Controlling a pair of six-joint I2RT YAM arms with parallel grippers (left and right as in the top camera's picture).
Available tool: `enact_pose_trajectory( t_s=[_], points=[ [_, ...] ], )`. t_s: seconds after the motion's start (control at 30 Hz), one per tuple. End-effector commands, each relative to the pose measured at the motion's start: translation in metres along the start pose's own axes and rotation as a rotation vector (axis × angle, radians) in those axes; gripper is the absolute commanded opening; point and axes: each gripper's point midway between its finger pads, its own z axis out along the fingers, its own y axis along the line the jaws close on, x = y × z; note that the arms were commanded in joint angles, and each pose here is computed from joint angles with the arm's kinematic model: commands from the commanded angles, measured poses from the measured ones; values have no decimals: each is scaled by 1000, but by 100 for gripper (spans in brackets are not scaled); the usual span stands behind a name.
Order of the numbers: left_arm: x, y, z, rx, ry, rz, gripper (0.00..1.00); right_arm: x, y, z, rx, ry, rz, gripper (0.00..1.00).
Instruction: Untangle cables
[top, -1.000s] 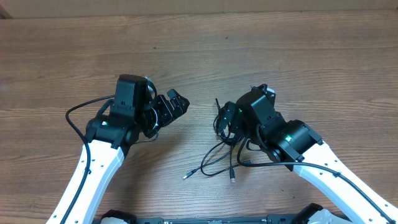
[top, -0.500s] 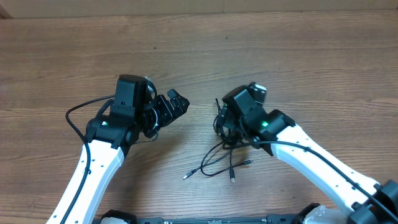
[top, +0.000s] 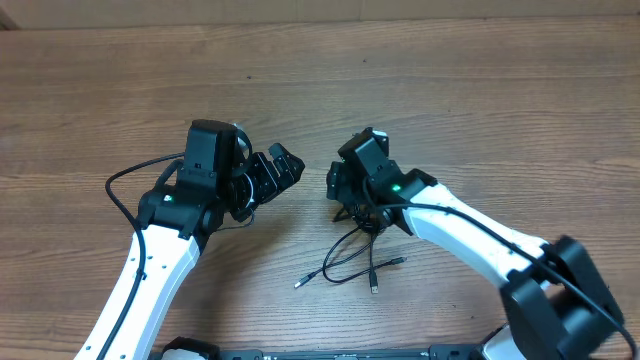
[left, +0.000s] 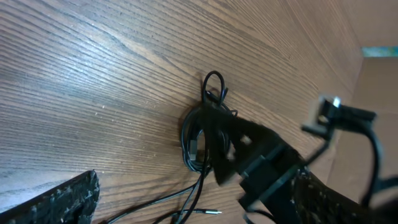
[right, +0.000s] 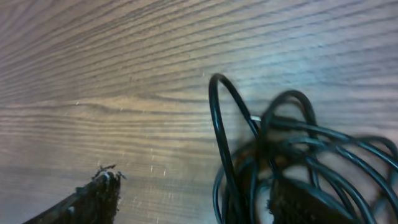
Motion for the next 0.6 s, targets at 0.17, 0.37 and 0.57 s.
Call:
enact_pose_trajectory(
  t_s=[0.17,0.37,0.57],
  points=[
    [-3,-6,-6,12,-26,35,99,15,-13,32,52,60,-55,43],
    [-3,-6,-6,12,-26,35,99,15,18,22,-81,119,-49,4],
    [-3,-6,-6,12,-26,35,99,-6,35,-27,-142,120,-33,4]
  ],
)
